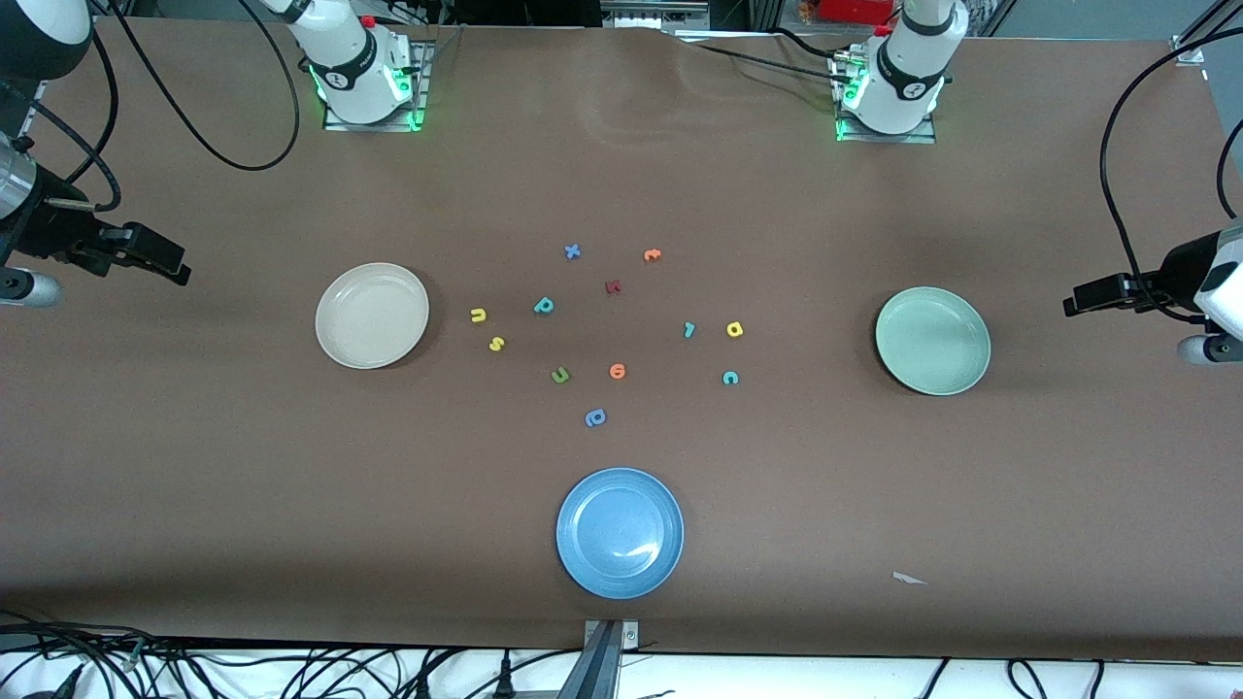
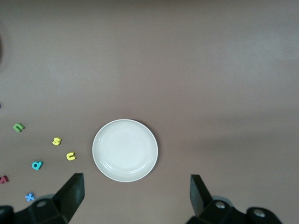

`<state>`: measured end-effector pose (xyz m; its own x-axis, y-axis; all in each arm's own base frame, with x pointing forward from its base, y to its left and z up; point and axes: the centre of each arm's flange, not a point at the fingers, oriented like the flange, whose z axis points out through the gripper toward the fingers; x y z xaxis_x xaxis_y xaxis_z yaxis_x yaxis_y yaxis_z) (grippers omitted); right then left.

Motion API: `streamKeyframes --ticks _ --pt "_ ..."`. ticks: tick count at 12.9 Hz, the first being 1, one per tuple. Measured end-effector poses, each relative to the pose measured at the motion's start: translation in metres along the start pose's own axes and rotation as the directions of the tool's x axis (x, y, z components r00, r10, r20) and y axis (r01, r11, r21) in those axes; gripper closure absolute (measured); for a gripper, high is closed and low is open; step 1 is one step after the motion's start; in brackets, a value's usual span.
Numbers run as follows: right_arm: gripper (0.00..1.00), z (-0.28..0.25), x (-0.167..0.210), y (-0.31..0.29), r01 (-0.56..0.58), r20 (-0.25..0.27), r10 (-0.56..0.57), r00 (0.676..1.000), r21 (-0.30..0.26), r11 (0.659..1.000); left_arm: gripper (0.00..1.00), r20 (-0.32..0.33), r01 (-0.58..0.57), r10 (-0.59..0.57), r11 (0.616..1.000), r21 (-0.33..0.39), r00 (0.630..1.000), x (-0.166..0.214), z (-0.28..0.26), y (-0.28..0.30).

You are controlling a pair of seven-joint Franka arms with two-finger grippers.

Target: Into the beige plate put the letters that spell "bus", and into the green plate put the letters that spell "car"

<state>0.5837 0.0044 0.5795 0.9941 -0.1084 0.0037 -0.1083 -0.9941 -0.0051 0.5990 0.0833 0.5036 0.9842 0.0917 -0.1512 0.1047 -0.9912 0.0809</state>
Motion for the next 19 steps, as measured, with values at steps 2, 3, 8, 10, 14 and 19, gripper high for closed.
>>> streamKeyframes --ticks 2,3,8,10,14,19 --pt "0.00 -0.0002 0.0003 0.0003 -0.001 -0.002 0.001 1.000 0.000 1.000 0.00 0.000 0.001 -0.001 1.000 0.000 1.000 0.0000 0.0000 -0.0006" --pt "0.00 -0.0002 0.0003 0.0003 -0.001 -0.002 0.001 1.000 0.000 1.000 0.00 0.000 0.002 -0.002 1.000 0.000 1.000 -0.0001 -0.0001 -0.0014" --pt "0.00 -0.0002 0.0003 0.0003 -0.001 -0.002 0.001 1.000 0.000 1.000 0.00 0.000 0.006 -0.006 1.000 -0.001 1.000 -0.0002 -0.0002 -0.0036" --pt "0.00 -0.0002 0.0003 0.0003 -0.001 -0.002 0.001 1.000 0.000 1.000 0.00 0.000 0.006 -0.006 1.000 -0.001 1.000 -0.0002 -0.0002 -0.0036" --pt "0.00 -0.0002 0.0003 0.0003 -0.001 -0.002 0.001 1.000 0.000 1.000 0.00 0.000 0.007 -0.007 1.000 -0.001 1.000 -0.0002 -0.0003 -0.0041" --pt "0.00 -0.0002 0.0003 0.0003 -0.001 -0.002 0.001 1.000 0.000 1.000 0.00 0.001 0.007 -0.007 1.000 -0.001 1.000 0.0001 0.0004 -0.0044"
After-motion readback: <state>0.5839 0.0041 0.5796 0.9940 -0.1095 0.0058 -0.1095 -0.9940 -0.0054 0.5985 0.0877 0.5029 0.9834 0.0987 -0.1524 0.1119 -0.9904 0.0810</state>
